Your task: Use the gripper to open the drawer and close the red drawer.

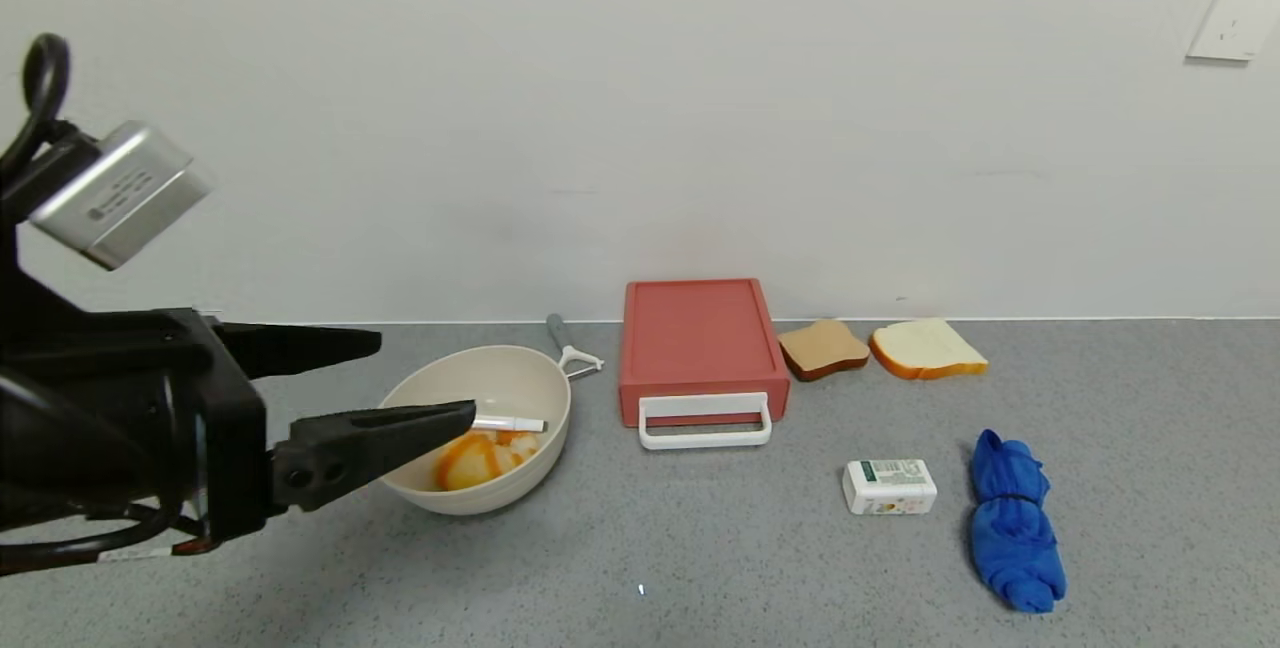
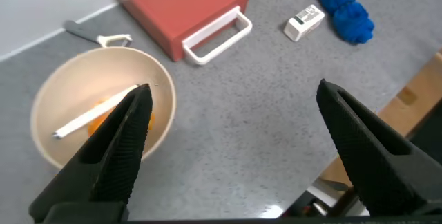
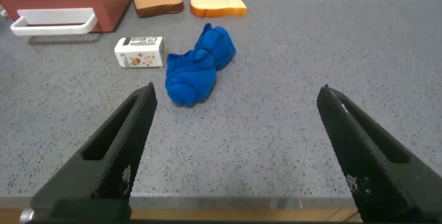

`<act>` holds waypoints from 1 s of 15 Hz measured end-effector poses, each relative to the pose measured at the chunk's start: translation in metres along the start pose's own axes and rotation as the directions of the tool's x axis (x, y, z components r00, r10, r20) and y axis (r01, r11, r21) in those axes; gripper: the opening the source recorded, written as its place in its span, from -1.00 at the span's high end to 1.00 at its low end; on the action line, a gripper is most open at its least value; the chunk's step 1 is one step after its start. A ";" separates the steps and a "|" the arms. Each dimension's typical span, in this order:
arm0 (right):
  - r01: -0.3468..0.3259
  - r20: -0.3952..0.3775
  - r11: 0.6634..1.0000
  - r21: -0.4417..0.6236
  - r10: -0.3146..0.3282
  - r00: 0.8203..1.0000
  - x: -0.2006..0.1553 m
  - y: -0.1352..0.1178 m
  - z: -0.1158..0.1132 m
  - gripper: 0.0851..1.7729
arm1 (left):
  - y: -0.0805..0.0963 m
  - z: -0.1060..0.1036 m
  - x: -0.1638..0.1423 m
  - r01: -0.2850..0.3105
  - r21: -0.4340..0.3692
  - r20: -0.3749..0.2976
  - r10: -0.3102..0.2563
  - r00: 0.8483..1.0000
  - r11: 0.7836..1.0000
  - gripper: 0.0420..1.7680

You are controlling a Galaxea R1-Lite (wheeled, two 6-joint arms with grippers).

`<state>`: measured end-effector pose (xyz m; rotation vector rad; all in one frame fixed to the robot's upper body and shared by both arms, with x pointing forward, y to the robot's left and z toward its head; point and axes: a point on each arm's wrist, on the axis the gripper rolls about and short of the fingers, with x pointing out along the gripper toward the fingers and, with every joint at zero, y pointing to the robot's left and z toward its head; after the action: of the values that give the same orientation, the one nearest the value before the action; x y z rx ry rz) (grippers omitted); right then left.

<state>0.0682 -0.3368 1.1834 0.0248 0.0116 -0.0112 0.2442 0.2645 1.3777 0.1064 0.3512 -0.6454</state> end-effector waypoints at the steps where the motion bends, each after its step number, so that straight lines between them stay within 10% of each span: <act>1: 0.000 0.000 1.000 0.000 0.000 1.000 0.000 0.000 0.000 -0.93 | 0.001 -0.002 -0.006 -0.013 0.021 0.013 0.013 1.000 1.000 -0.94; 8: 0.000 0.000 1.000 0.000 0.000 1.000 0.000 0.000 0.000 -0.93 | 0.003 -0.007 -0.046 -0.142 0.012 0.089 0.140 0.986 0.990 -0.94; 15: 0.000 0.000 1.000 0.000 0.000 1.000 0.000 0.000 0.000 -0.93 | -0.003 -0.043 -0.094 -0.347 -0.048 0.151 0.351 0.924 0.936 -0.94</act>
<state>0.0682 -0.3368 1.1834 0.0248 0.0116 -0.0108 0.1604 0.3240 1.3706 0.0952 0.1781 -0.2933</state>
